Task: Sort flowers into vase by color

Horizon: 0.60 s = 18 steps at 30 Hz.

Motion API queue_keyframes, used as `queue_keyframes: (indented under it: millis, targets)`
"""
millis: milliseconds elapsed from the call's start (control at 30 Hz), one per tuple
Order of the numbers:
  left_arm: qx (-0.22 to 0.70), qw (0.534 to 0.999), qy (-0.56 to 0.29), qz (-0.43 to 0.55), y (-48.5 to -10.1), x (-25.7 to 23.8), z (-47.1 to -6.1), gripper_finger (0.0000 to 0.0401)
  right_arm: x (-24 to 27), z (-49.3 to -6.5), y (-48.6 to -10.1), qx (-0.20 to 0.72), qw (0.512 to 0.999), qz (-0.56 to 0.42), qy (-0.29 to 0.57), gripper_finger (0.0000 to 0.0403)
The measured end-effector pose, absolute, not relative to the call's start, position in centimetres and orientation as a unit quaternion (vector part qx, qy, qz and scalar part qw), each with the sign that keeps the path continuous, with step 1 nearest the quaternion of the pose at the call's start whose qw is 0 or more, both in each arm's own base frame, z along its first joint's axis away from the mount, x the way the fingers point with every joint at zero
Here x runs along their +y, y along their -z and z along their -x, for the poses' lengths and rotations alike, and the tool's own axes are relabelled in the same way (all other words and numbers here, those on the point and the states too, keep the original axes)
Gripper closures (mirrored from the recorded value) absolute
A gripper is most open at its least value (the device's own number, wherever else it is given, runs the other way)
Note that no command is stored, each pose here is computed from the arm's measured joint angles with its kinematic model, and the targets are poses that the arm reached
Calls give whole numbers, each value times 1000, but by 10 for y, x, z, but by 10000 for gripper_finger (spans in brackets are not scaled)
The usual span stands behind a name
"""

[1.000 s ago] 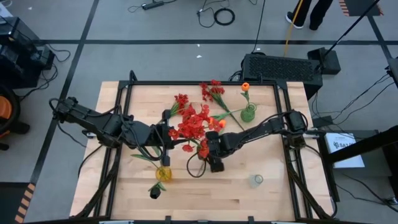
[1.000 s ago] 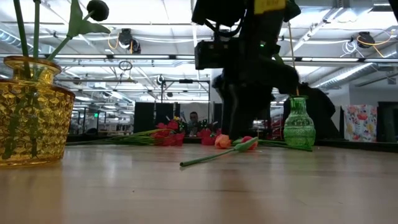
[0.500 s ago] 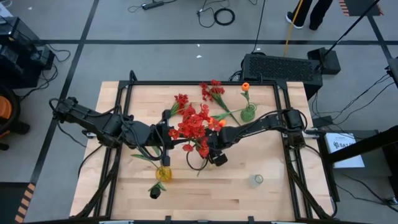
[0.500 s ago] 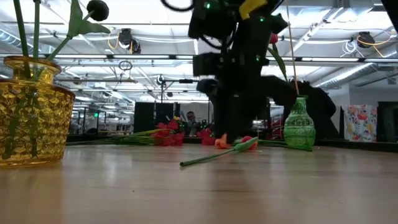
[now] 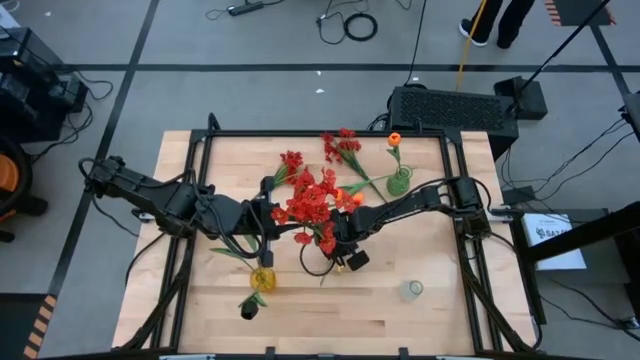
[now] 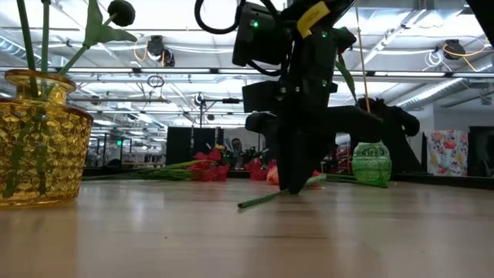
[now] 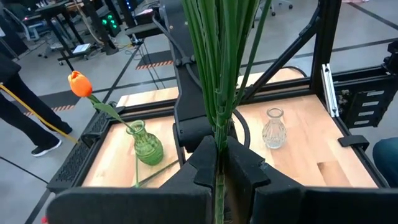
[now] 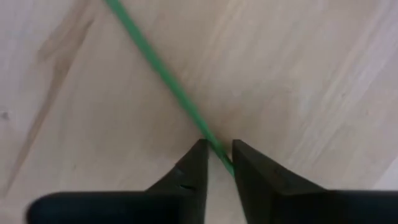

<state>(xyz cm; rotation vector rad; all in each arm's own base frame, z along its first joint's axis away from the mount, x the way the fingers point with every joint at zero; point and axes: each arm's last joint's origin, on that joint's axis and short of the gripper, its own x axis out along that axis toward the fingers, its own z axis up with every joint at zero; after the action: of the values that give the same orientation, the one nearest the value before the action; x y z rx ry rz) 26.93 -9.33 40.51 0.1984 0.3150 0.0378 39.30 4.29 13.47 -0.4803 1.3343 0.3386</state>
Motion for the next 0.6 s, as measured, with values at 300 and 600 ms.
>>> queue_keyframes:
  millis: [300, 600]
  targets:
    - [157, 982, -19, -99, -405, -93, -269, 381, 50, -392, -136, 600, 734, 264, -180, 399]
    - [157, 982, -19, -99, -405, -93, -269, 381, 72, -398, -168, 601, 744, 258, -138, 402]
